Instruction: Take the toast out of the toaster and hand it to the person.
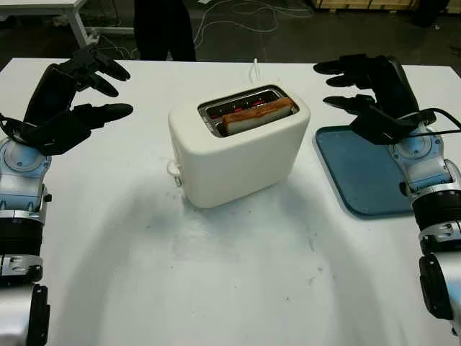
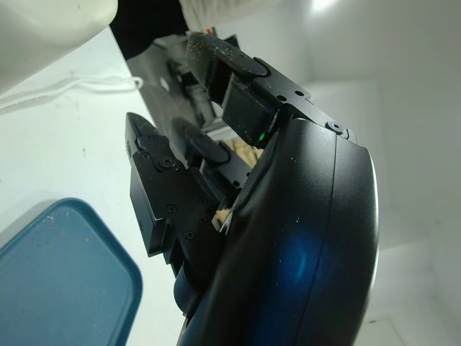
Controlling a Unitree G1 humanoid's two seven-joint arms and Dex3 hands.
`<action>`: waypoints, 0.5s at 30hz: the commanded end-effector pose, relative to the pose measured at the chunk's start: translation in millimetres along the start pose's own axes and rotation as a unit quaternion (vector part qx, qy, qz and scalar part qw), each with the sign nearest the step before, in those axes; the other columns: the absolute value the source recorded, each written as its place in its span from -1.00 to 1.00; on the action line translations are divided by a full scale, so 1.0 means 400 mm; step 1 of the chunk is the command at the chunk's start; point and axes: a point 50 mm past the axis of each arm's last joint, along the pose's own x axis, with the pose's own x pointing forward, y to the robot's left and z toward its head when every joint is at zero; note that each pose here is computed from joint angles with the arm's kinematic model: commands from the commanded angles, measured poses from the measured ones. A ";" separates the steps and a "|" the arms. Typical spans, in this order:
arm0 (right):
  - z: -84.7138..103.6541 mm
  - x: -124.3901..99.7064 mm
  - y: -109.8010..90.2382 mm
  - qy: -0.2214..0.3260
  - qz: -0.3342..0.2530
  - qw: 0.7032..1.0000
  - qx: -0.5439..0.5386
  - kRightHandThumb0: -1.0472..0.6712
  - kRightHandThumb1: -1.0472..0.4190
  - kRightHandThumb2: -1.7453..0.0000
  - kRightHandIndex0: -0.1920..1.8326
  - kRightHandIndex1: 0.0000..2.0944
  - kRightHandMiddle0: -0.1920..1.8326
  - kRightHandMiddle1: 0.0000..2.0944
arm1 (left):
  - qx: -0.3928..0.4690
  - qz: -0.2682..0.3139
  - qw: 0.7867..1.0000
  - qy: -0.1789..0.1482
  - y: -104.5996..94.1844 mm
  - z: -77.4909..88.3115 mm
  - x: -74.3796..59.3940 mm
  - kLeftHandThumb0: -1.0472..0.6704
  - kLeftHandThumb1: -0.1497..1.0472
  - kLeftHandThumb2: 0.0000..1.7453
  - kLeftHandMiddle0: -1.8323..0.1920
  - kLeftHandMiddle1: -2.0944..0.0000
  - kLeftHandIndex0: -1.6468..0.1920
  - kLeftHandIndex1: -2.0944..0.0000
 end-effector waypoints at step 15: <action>-0.005 -0.002 -0.002 0.004 -0.006 1.000 -0.001 0.12 -0.69 0.99 0.26 -0.96 0.16 -0.97 | -0.006 -0.003 1.000 0.001 -0.003 -0.004 -0.003 -0.86 0.76 -1.00 0.45 -0.27 0.46 -0.17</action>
